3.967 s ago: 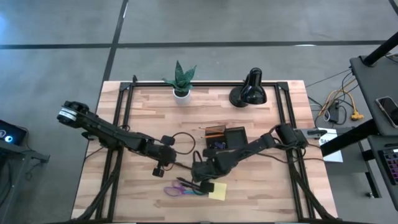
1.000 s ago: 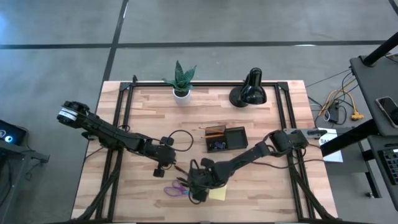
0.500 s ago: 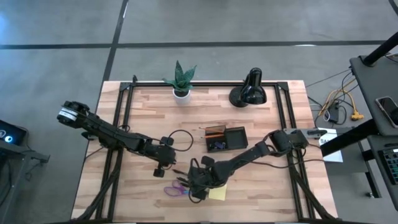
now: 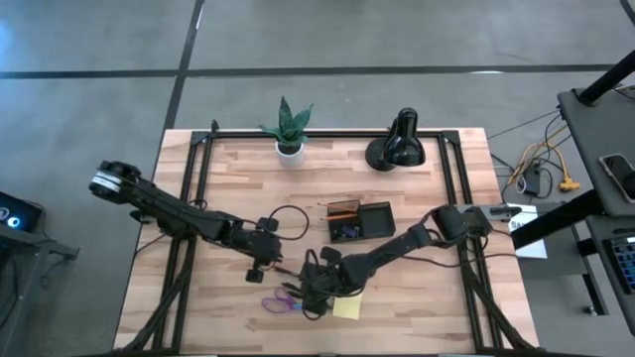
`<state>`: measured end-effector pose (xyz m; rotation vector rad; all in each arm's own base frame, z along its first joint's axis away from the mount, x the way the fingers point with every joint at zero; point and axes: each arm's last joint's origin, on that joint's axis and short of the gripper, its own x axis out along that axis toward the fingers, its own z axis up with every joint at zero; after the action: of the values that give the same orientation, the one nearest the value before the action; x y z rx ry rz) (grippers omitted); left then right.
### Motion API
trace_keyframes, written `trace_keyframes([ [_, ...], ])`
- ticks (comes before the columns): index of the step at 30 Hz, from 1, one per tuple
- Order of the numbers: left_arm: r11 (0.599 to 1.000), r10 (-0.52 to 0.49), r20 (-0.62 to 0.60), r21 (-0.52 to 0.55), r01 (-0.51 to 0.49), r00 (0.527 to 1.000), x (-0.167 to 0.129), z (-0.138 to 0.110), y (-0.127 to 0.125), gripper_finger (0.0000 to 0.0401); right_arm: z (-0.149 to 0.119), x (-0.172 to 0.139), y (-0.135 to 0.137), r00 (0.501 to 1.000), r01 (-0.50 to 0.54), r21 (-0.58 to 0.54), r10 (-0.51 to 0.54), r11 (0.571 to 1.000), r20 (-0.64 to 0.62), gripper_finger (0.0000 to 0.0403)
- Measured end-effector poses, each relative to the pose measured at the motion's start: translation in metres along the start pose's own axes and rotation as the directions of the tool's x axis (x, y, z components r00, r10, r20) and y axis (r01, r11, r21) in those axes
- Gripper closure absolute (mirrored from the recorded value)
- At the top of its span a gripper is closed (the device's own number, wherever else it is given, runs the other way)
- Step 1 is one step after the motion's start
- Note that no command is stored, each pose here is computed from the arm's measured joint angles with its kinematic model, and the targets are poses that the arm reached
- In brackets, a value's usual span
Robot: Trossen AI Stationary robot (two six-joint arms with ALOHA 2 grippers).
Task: Pick and place office supplies into organizer
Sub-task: Put the top black ballpen into the black desk organizer
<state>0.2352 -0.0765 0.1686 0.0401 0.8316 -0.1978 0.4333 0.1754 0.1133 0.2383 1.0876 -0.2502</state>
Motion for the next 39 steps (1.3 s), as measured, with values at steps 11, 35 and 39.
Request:
trace_keyframes([
  [11,1.000,-0.003,-0.121,0.005,0.004,0.993,-0.014,-0.006,0.001,0.0373,-0.004,0.009,-0.012,0.995,0.085,0.045,-0.087,0.995,0.053,0.0375],
  [35,0.988,0.146,-0.175,0.071,-0.135,0.974,0.008,-0.009,0.004,0.0320,-0.002,0.011,-0.012,0.992,0.090,0.039,-0.093,0.995,0.088,0.0374],
  [39,0.995,0.086,-0.191,0.058,-0.076,0.978,0.009,-0.010,0.002,0.0273,-0.002,0.011,-0.012,0.992,0.089,0.038,-0.093,0.995,0.089,0.0374],
])
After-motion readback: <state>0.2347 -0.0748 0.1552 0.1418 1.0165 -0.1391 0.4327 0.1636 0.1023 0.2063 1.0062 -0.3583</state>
